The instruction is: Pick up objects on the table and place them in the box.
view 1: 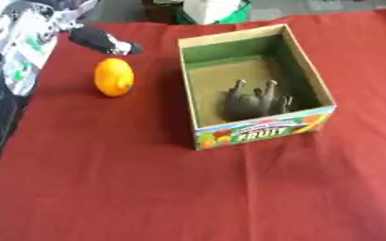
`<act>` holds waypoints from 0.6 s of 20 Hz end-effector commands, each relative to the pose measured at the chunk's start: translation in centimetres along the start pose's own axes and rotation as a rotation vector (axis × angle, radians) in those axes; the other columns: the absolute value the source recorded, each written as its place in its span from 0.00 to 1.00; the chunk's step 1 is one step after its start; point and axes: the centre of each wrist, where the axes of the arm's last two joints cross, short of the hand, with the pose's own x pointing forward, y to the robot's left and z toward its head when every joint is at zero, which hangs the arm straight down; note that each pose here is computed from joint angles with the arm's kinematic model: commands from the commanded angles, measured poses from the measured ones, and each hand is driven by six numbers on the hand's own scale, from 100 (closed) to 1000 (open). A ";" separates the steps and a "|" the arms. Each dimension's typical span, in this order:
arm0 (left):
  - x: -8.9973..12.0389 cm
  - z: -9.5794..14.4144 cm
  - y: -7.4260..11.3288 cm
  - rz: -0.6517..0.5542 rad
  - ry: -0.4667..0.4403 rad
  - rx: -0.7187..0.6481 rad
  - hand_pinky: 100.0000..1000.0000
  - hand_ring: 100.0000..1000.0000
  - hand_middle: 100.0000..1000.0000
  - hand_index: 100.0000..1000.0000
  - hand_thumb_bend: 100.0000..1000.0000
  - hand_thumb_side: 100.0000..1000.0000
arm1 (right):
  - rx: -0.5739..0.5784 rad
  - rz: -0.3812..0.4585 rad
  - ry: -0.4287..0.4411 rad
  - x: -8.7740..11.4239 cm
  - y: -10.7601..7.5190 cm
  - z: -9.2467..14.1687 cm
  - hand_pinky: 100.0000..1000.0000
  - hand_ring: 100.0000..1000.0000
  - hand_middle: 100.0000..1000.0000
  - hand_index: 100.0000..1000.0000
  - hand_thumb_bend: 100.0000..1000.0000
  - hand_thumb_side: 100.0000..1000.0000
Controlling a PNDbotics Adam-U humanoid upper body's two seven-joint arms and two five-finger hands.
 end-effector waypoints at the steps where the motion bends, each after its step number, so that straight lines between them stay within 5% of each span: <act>1: -1.6 0.0 0.5 -0.006 0.081 -0.019 0.80 0.87 0.90 1.00 0.72 0.74 | 0.000 0.015 -0.033 0.7 -0.3 -0.5 0.54 0.67 0.58 0.74 0.00 1.00; 12: -2.3 -1.3 -2.3 0.079 0.126 -0.139 0.77 0.83 0.83 0.96 0.74 0.73 | -0.006 0.012 -0.037 0.7 -0.2 -0.6 0.54 0.67 0.58 0.74 0.00 1.00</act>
